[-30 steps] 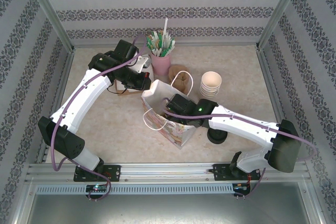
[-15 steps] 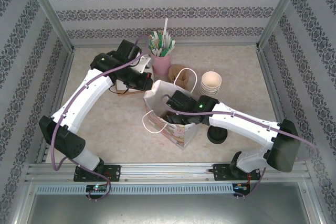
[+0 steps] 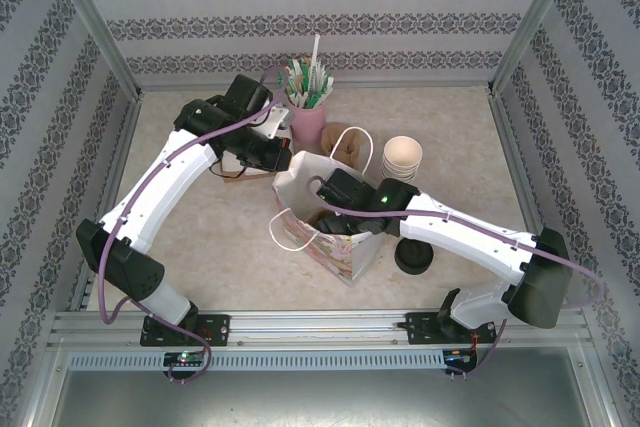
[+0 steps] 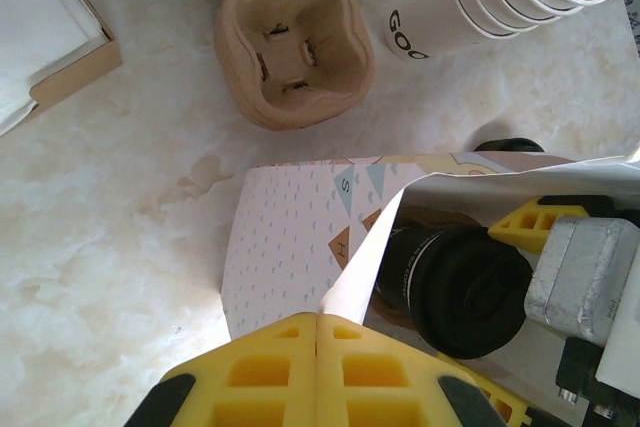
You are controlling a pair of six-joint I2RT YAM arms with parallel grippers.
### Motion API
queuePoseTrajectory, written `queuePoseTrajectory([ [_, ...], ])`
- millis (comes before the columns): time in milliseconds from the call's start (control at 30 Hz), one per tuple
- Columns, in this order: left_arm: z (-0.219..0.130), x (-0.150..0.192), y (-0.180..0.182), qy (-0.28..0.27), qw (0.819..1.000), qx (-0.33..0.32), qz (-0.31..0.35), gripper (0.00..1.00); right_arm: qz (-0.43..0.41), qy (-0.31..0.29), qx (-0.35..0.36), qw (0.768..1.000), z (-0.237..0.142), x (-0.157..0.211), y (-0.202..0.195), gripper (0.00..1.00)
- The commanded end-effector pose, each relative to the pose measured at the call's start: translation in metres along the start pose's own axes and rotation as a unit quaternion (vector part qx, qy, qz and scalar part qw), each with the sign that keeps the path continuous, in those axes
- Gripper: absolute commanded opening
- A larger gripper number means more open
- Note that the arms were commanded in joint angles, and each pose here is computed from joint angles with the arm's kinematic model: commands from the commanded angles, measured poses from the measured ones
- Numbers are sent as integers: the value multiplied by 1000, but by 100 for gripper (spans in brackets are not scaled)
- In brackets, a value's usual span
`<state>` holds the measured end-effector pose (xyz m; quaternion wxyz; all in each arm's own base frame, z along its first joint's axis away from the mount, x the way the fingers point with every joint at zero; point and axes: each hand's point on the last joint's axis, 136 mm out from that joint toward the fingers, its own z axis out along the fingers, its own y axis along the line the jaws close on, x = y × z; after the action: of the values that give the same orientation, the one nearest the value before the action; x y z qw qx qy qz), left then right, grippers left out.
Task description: Pack the takeout coffee
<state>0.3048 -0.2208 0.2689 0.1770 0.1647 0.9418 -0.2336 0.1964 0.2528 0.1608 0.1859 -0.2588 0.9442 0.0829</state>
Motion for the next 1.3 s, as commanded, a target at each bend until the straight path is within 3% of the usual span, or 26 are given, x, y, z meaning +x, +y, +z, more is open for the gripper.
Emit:
queuePoseTrajectory([
  [0, -7, -2, 6, -4, 999, -31, 8, 0, 11, 1, -1, 1000, -10, -3, -3, 85],
  [867, -10, -8, 5, -13, 997, -61, 33, 1, 16, -27, -21, 999, -25, -21, 6, 98],
  [1267, -9, -10, 5, -13, 997, -67, 38, 2, 20, -40, -29, 999, -31, -30, 9, 98],
])
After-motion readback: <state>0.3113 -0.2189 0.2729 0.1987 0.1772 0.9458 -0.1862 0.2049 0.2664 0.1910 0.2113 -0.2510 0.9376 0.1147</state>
